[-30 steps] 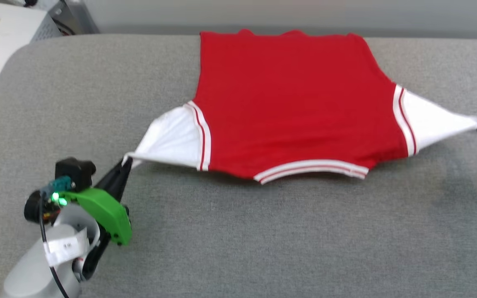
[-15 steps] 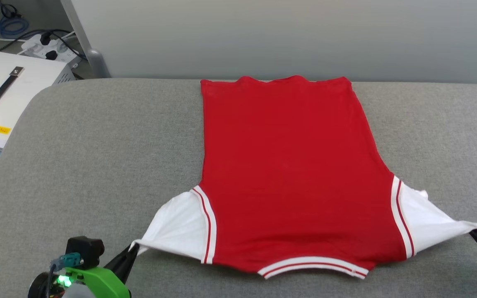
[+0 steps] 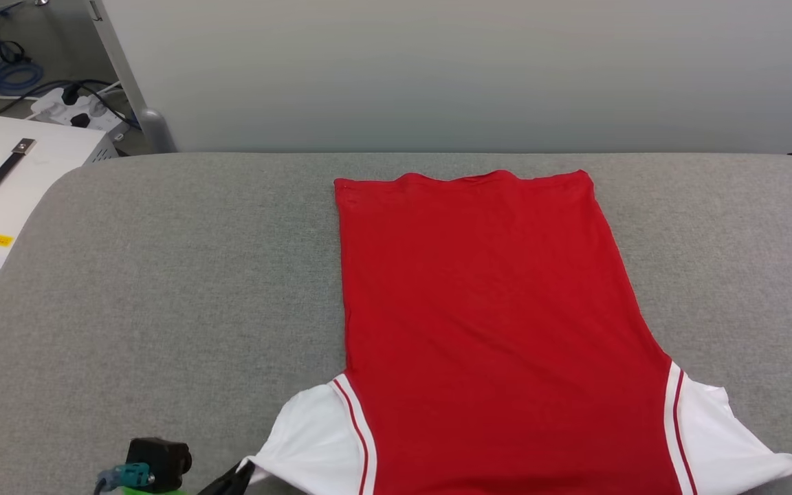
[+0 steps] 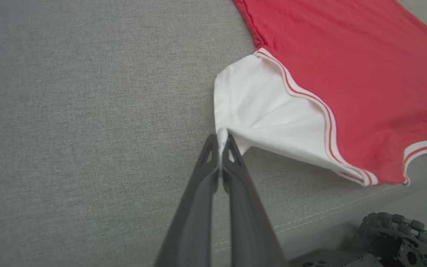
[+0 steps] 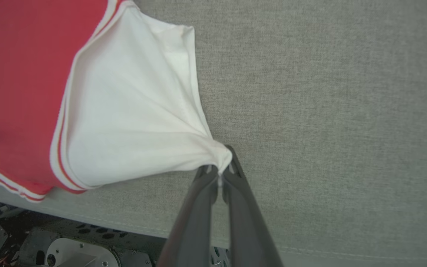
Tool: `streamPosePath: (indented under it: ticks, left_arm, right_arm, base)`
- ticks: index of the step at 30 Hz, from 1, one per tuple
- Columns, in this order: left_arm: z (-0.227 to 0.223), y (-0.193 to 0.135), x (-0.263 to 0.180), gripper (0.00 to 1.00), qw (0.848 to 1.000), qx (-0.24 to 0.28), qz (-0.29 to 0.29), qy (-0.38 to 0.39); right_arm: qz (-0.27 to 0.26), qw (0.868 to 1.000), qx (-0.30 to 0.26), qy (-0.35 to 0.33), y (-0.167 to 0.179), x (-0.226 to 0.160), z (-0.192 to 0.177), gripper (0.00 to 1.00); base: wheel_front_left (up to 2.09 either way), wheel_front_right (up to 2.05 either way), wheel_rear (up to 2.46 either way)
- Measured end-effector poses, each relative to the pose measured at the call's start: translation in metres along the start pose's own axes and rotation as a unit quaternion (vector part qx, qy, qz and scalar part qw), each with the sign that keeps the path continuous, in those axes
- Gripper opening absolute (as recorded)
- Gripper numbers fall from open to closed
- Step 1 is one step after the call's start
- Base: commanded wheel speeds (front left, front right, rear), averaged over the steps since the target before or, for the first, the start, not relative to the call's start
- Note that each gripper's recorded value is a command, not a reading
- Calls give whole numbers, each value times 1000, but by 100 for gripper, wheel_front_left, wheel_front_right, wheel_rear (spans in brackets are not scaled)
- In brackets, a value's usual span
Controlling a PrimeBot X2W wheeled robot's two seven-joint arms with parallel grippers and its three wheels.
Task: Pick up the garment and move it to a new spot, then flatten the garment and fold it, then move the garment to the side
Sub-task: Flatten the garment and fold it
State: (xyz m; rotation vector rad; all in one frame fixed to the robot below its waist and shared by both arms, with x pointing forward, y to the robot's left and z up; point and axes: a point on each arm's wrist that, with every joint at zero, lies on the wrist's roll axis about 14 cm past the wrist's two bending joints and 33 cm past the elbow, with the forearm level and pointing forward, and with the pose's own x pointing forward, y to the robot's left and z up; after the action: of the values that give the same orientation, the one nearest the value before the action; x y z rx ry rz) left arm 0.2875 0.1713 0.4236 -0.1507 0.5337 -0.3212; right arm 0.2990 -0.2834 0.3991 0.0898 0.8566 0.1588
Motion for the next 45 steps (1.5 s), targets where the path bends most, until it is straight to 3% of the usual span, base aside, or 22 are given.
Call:
streamPosePath:
  ticks: [1,2,7,16,25,34,45]
  left_arm:
    - [0,-5,1,0,1000,-6,-7,3]
    - [1,-10,2,0,1000,-10,-15,6]
    - [1,-29,5,0,998,-24,-43,32]
    - [24,-54,5,0,995,-43,-77,51]
    - [45,-67,23,0,991,-42,-108,65]
    - [37,-53,44,0,990,-70,-85,88]
    - [14,-30,46,0,987,-110,-26,115]
  right_arm:
    - [-3,1000,3,-3,-1,0,3,91]
    - [-2,1000,6,-3,-1,0,6,100]
    - [21,999,16,-18,15,-2,33,100]
    - [59,994,-26,-90,46,-1,146,100]
    - [53,994,-87,-48,65,57,228,100]
    - [13,994,-96,51,58,149,259,100]
    - [-3,985,-104,138,71,242,246,100]
  base:
    - [0,0,0]
    - [0,0,0]
    - [0,0,0]
    - [0,0,0]
    - [0,0,0]
    - [0,0,0]
    - [0,0,0]
